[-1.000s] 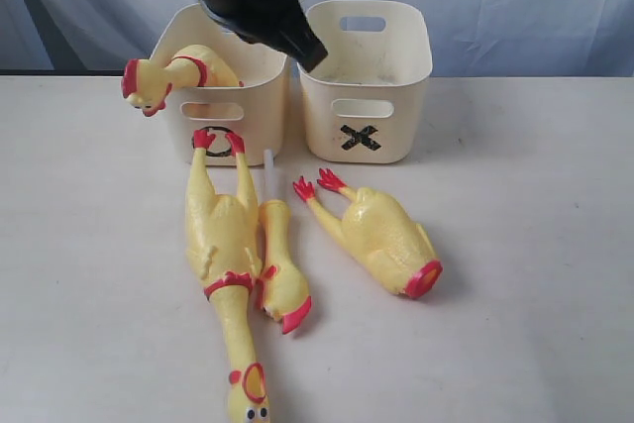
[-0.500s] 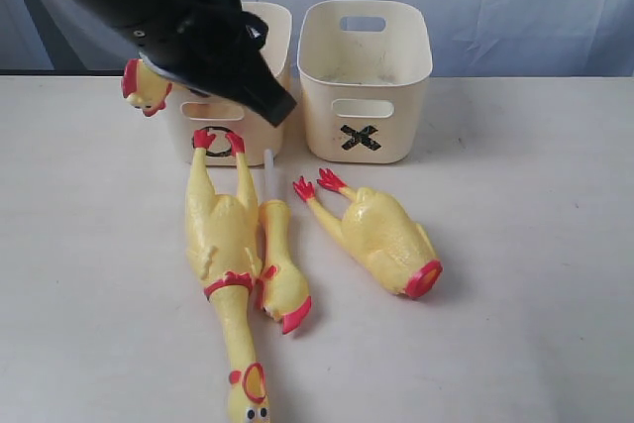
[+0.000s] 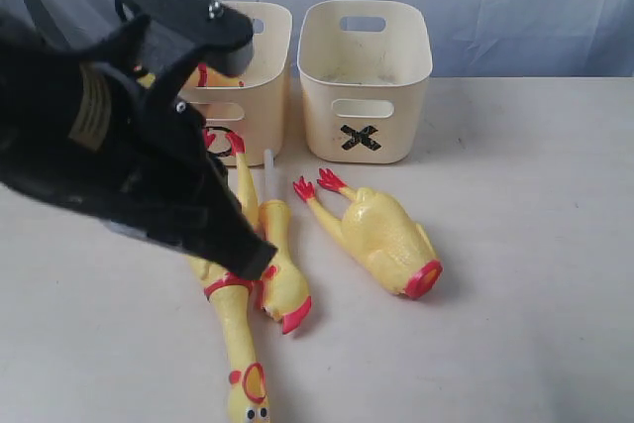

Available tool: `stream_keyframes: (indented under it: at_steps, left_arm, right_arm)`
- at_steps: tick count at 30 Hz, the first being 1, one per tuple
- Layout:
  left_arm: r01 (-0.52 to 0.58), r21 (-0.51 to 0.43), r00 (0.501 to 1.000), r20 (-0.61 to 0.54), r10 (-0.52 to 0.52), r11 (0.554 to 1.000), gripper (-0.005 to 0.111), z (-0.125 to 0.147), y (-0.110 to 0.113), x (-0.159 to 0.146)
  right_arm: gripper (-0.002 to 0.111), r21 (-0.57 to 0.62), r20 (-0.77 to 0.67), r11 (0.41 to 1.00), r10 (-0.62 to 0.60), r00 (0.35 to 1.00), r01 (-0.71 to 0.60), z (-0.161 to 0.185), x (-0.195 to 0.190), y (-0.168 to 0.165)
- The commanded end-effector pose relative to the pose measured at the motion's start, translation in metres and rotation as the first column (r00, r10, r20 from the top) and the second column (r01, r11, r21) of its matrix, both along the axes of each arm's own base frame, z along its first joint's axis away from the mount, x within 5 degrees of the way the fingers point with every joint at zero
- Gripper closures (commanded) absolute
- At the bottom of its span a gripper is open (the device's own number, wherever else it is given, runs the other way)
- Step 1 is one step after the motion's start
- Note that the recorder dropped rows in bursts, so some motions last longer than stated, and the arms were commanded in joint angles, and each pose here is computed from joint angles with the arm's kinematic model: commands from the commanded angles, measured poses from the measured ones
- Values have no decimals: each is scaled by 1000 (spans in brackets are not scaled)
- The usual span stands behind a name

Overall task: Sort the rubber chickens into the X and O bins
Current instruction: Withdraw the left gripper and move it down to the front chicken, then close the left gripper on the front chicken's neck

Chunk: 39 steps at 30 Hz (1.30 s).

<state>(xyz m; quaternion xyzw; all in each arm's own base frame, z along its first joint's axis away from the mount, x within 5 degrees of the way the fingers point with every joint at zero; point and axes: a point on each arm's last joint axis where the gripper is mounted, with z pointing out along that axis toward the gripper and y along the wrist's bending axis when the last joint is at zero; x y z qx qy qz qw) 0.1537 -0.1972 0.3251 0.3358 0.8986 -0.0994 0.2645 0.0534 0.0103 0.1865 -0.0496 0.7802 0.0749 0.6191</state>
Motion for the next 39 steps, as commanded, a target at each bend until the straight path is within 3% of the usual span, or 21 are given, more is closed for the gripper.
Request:
stream_keyframes:
  at_steps: [1,8,16,20,26,30,32,35,39]
  left_arm:
    - [-44,-26,997,-65,42,999,107,-21,3,-16]
    - [-66,3,985,-157,65,998,107,-61,2,-42]
    - [-242,-10,944,-236,232,970,107,-68,4,-48]
    - [-330,-45,916,-256,308,943,96,-67,3,-46]
    - [-395,-48,884,-292,366,917,63,-71,0,-45]
    - [-437,-39,860,-312,404,899,48,-80,-8,-41]
    - [-490,-29,830,-320,456,871,45,-88,-13,-37]
    - [-514,13,825,-266,499,857,45,-100,-16,-30]
    - [-598,41,765,-269,585,800,45,-114,-18,-22]
  right_arm:
    - [108,-1,6,1000,-2,1000,2,-1,0,0]
    - [108,-1,6,1000,-2,1000,2,-1,0,0]
    - [108,-1,6,1000,-2,1000,2,-1,0,0]
    - [108,-1,6,1000,-2,1000,2,-1,0,0]
    - [108,-1,6,1000,-2,1000,2,-1,0,0]
    - [108,-1,6,1000,-2,1000,2,-1,0,0]
    - [108,-1,6,1000,-2,1000,2,-1,0,0]
    - [108,-1,6,1000,-2,1000,2,-1,0,0]
    - [108,-1,6,1000,-2,1000,2,-1,0,0]
